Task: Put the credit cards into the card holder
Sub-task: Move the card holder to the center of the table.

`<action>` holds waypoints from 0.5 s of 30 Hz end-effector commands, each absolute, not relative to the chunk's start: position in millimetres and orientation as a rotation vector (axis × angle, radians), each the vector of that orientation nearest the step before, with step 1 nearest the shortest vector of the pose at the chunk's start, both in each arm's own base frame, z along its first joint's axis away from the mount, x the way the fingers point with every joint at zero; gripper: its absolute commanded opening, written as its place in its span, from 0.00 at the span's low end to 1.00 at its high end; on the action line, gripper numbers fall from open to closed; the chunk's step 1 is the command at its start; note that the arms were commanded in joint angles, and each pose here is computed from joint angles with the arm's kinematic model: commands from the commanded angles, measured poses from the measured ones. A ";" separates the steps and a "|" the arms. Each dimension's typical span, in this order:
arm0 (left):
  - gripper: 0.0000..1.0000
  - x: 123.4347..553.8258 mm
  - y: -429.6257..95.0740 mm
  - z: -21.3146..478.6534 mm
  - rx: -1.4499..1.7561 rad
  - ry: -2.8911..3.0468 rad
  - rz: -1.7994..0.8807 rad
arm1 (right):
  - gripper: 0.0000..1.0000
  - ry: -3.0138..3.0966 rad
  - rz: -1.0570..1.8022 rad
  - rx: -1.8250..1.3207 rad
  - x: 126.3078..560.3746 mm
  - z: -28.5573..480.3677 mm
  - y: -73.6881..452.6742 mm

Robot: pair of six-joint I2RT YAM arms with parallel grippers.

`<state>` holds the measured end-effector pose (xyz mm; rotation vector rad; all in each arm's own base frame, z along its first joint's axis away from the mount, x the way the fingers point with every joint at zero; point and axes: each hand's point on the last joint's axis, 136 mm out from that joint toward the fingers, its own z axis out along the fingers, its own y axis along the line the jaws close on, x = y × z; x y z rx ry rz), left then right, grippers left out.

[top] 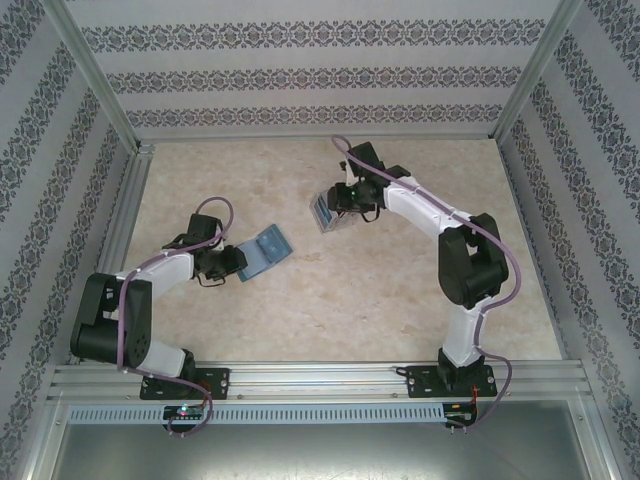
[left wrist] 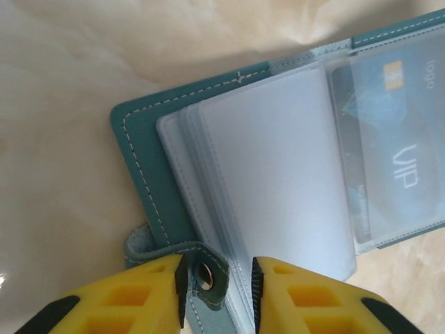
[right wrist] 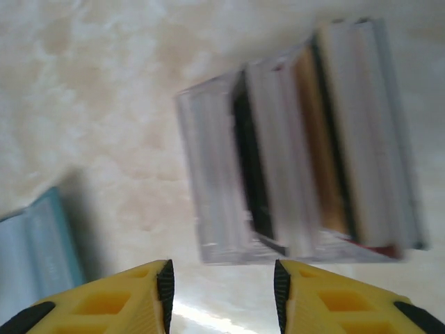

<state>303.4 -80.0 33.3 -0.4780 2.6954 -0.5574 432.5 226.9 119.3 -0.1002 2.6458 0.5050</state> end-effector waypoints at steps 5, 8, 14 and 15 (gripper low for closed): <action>0.39 303.9 -70.6 71.7 -0.459 2.664 -0.495 | 0.46 2.602 0.403 -0.089 440.8 141.5 192.1; 0.41 307.1 -70.0 87.6 -0.447 2.636 -0.492 | 0.48 2.590 0.386 -0.075 445.8 146.8 184.0; 0.41 317.9 -78.3 109.5 -0.433 2.591 -0.564 | 0.52 2.621 0.334 -0.126 457.6 140.3 181.1; 0.41 320.1 -81.5 112.3 -0.431 2.583 -0.588 | 0.53 2.634 0.321 -0.138 460.2 136.5 181.2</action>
